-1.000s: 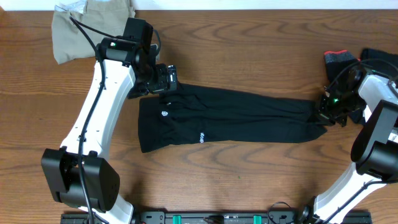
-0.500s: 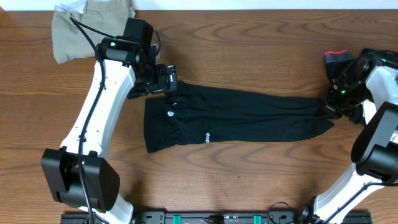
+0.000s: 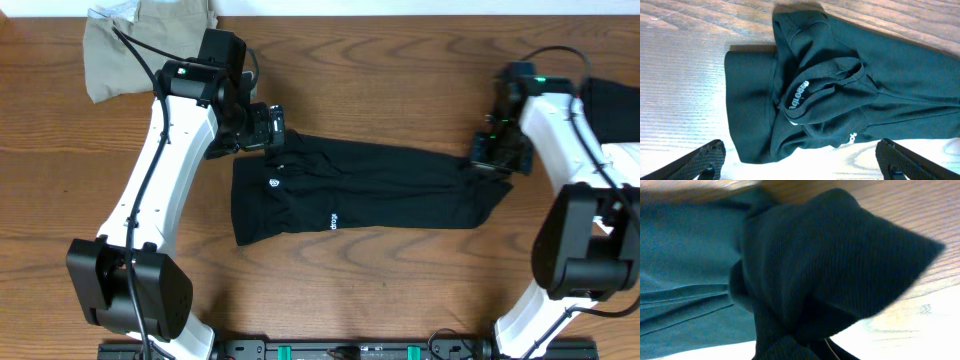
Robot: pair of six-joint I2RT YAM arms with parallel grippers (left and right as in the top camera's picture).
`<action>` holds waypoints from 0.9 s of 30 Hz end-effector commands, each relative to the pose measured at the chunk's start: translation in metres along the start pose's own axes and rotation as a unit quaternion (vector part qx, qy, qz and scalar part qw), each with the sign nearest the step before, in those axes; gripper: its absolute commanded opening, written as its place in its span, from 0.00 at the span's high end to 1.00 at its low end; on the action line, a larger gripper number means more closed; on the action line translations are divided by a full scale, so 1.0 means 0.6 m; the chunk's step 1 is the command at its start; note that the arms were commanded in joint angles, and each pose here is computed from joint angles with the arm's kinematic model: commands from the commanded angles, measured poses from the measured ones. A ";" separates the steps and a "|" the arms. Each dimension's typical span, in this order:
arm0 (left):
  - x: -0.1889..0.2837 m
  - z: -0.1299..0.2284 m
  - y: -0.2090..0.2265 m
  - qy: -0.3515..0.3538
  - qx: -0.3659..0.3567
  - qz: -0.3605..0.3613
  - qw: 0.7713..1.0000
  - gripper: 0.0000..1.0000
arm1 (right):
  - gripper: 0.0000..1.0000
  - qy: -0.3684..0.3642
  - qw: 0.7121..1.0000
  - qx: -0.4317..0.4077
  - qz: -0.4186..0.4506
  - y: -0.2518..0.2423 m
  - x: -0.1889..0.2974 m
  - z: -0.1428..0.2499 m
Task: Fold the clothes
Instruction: 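Fold the right end leftward over the shirt with the right gripper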
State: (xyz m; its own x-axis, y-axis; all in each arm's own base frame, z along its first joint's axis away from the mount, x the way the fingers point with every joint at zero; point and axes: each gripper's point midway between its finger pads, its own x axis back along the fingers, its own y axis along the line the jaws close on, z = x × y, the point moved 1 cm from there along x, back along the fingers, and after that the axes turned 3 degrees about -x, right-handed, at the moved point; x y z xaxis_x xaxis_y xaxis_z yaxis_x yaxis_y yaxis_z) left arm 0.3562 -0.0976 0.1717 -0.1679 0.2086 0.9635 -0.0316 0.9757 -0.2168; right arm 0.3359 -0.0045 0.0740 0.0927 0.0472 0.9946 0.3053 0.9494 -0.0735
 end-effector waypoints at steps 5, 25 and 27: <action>0.003 0.001 0.004 -0.002 -0.005 -0.006 1.000 0.02 | 0.99 -0.030 0.999 0.017 0.021 0.081 0.018 0.025; 0.003 0.004 0.004 0.001 -0.004 -0.007 1.000 0.02 | 0.36 -0.040 0.998 0.052 -0.004 0.177 0.019 0.069; 0.003 0.004 0.004 0.001 -0.004 -0.007 1.000 0.02 | 0.36 -0.041 0.998 0.052 -0.005 0.178 0.019 0.069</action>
State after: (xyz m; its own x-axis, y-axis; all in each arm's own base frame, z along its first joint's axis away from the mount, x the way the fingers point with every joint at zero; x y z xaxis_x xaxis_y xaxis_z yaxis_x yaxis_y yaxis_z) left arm 0.3552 -0.0974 0.1715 -0.1635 0.2078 0.9644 -0.0326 0.9759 -0.2158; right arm 0.3273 0.1059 0.0735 0.0366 0.0742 0.9966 0.1940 0.9777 -0.0800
